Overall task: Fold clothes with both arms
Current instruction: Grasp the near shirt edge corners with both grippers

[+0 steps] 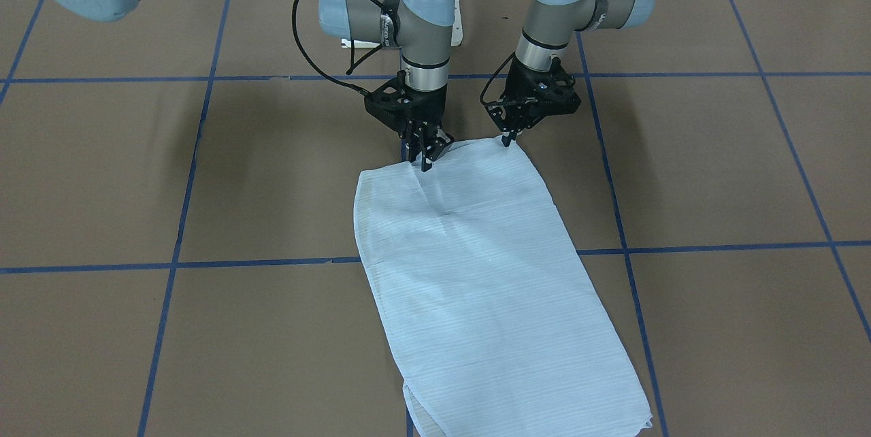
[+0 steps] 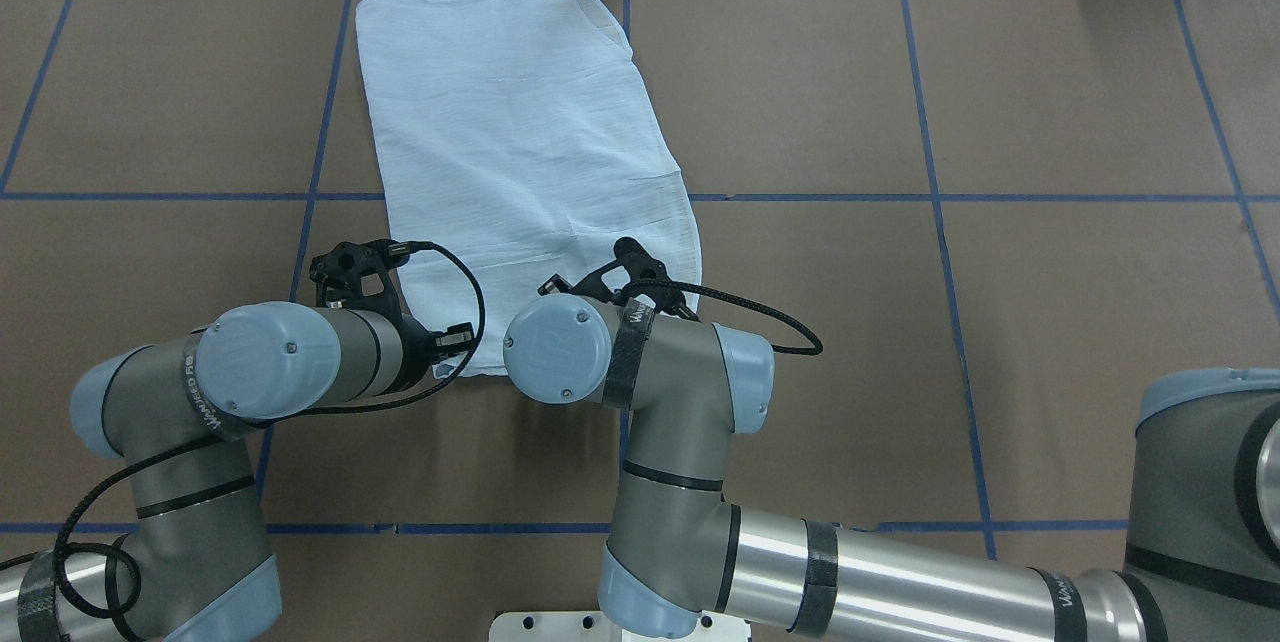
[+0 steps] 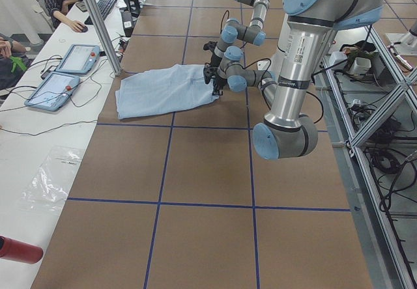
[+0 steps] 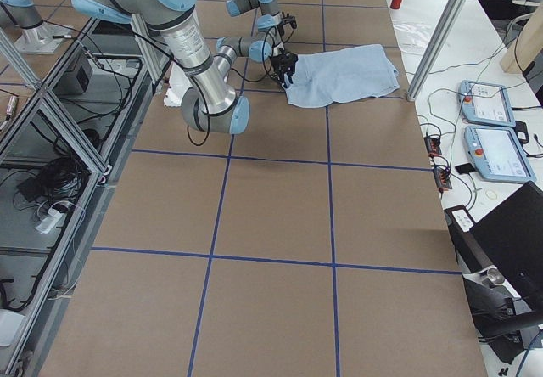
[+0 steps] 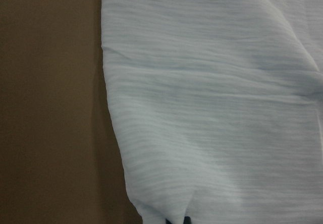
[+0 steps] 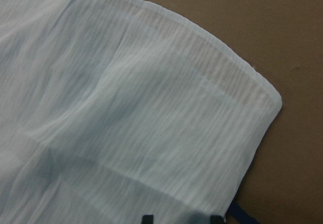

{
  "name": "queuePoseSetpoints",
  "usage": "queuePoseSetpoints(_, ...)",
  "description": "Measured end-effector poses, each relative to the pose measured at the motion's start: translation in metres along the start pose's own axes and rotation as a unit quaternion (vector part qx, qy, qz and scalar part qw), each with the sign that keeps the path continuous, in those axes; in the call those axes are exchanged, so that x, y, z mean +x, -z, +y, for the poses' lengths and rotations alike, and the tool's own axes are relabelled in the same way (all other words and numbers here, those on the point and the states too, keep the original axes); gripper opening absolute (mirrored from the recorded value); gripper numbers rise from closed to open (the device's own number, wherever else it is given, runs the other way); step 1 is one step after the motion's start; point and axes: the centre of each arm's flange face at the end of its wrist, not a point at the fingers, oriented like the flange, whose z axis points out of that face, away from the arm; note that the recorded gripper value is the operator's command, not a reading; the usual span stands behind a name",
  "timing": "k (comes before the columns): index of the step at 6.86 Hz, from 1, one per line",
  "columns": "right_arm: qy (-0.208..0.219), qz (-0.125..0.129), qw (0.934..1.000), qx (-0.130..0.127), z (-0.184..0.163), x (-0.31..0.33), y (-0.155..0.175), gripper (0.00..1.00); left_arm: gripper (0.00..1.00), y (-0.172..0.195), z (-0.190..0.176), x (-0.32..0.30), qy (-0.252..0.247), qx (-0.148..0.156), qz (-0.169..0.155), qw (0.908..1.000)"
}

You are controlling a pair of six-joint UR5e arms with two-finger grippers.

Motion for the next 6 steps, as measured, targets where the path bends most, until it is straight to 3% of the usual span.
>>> queuePoseSetpoints(4,-0.003,0.003,1.0000,0.007,0.0015,0.0000,-0.0069,0.50,0.00,-0.0001,0.0000,-0.0005,0.000,0.000,0.000,1.0000)
queuePoseSetpoints(6,-0.004,0.003,1.0000,0.007,0.0033,-0.0025,-0.0069,0.31,0.00,-0.0001,0.0000,-0.0005,0.000,0.000,0.000,1.0000)
